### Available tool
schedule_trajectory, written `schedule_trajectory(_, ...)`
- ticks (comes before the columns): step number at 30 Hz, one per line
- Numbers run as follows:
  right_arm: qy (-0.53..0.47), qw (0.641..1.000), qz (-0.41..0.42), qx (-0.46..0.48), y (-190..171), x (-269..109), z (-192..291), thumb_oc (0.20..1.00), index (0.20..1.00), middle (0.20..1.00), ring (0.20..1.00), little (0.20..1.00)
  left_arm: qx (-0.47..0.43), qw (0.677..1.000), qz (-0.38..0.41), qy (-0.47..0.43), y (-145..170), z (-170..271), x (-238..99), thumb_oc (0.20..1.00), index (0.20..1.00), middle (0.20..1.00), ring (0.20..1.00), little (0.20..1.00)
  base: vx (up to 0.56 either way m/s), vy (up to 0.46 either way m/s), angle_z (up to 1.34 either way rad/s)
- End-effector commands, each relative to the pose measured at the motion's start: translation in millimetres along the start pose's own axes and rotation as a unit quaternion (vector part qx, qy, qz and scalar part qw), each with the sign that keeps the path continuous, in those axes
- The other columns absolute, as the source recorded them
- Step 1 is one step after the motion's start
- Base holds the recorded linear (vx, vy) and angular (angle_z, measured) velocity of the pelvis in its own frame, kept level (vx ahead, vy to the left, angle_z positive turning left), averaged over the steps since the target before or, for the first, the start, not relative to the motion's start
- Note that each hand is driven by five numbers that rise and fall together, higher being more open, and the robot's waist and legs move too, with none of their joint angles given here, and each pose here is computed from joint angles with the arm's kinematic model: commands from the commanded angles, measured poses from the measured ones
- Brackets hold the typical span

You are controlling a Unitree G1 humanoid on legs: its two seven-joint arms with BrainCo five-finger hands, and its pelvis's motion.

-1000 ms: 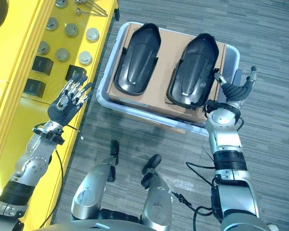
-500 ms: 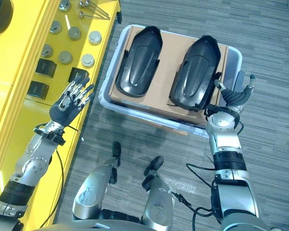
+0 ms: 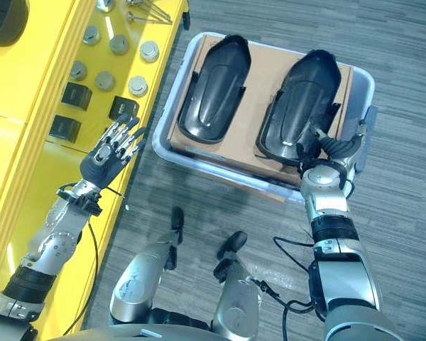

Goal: Move parts from the plastic box to the shelf.

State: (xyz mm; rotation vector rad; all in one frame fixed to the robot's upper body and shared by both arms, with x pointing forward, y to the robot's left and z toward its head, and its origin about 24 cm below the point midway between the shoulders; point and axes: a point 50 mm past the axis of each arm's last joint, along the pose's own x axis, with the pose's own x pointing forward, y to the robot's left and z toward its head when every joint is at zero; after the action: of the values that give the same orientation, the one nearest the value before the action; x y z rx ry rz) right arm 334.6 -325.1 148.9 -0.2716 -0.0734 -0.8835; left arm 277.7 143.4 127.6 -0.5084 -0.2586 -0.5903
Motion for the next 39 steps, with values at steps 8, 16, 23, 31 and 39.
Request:
schedule_trajectory(8, -0.025, 0.999, -0.006, 0.021, -3.1, 10.4, 20.2, 1.000, 1.000, 1.000, 1.000, 1.000, 0.002, 0.997, -0.056, -0.052, -18.1, 14.4, 12.9, 1.000, 1.000, 1.000, 1.000, 1.000, 0.00, 0.008, 0.09)
schedule_trajectory(16, 0.008, 1.000, -0.006, 0.015, -0.7, 5.2, -0.7, 1.000, 1.000, 1.000, 1.000, 1.000, 0.001, 0.997, -0.057, -0.053, -17.9, 12.1, 13.0, 1.000, 1.000, 1.000, 1.000, 1.000, 0.00, 0.000, 0.00)
schedule_trajectory(23, 0.050, 0.999, -0.014, 0.005, -2.0, -1.3, -23.1, 1.000, 1.000, 1.000, 1.000, 1.000, 0.000, 0.997, -0.053, -0.059, -17.1, 12.1, 13.5, 1.000, 1.000, 1.000, 1.000, 1.000, 0.00, 0.000, 0.00)
schedule_trajectory(31, 0.070, 0.997, -0.005, 0.003, -1.8, -5.2, -36.7, 0.316, 0.316, 0.316, 0.316, 0.316, -0.001, 0.997, -0.051, -0.059, -17.6, 11.1, 15.2, 1.000, 1.000, 1.000, 1.000, 1.000, 0.00, 0.000, 0.00)
schedule_trajectory(39, 0.062, 0.998, 0.010, 0.016, 4.5, -7.8, -29.8, 0.200, 0.200, 0.200, 0.200, 0.200, 0.000, 0.997, -0.051, -0.062, -19.0, 9.9, 15.9, 1.000, 1.000, 1.000, 1.000, 1.000, 0.00, 0.000, 0.00)
